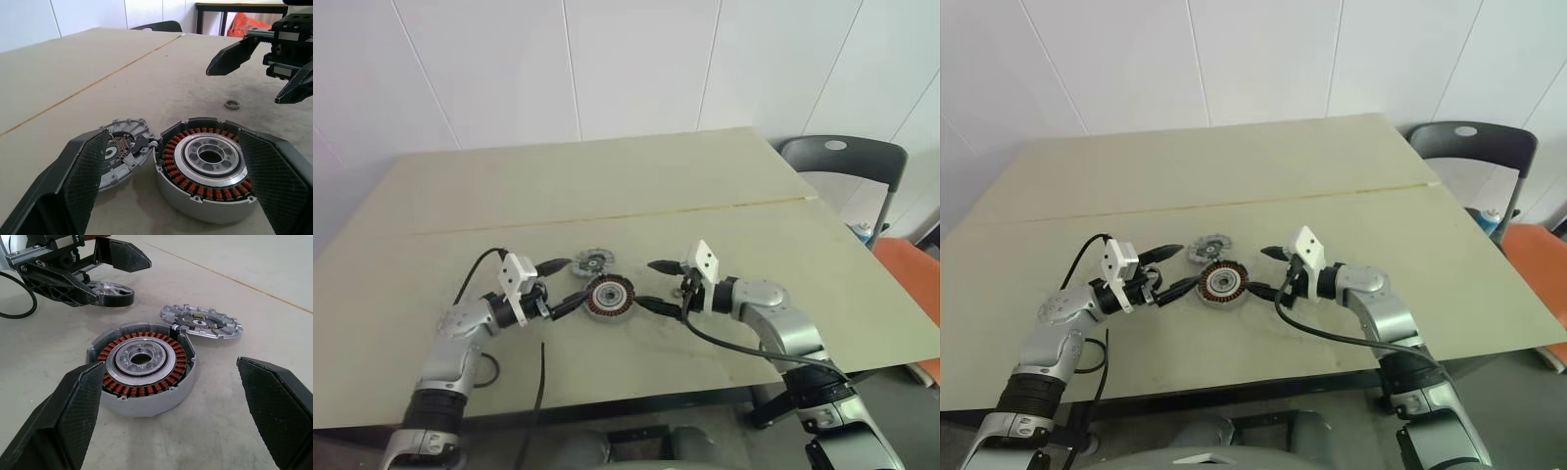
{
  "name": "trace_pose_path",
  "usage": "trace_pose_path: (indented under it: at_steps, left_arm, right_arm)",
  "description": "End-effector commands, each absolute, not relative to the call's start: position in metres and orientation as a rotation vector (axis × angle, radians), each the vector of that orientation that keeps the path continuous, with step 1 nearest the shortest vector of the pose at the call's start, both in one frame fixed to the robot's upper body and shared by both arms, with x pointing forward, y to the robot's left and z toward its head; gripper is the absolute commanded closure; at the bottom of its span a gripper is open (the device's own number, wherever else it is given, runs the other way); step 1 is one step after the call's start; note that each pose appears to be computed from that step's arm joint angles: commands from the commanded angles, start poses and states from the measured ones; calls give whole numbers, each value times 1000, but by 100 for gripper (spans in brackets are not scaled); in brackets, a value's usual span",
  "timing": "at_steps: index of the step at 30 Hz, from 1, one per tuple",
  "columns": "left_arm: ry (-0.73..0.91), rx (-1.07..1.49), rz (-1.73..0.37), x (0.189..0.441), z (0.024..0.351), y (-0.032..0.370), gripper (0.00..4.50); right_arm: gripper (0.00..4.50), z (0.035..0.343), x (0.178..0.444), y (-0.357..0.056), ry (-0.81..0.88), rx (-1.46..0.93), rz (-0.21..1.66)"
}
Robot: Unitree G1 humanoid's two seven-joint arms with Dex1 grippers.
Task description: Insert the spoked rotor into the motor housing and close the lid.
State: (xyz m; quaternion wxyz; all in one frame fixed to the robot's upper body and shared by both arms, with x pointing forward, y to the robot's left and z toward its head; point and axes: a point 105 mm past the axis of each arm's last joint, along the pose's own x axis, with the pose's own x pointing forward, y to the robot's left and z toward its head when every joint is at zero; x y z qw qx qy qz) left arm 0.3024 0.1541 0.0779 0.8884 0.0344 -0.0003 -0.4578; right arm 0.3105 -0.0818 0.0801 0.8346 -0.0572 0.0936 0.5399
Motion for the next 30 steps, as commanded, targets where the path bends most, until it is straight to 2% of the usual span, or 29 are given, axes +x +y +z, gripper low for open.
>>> trace_pose_path:
  at_steps: [1, 18, 26, 30]
  left_arm:
    - [-50, 102, -968, 304, 92, 150, 3]
    - [-43, 94, -966, 304, 93, 151, 3]
    - [-42, 98, -965, 304, 94, 151, 3]
    - [-41, 97, -967, 304, 95, 151, 3]
  right_arm:
    - [0, 90, 312, -80, 151, -146, 1149]
    - [0, 87, 315, -85, 161, -140, 1120]
    - [0, 52, 327, -126, 330, -234, 986]
    - [0, 48, 330, -142, 360, -225, 950]
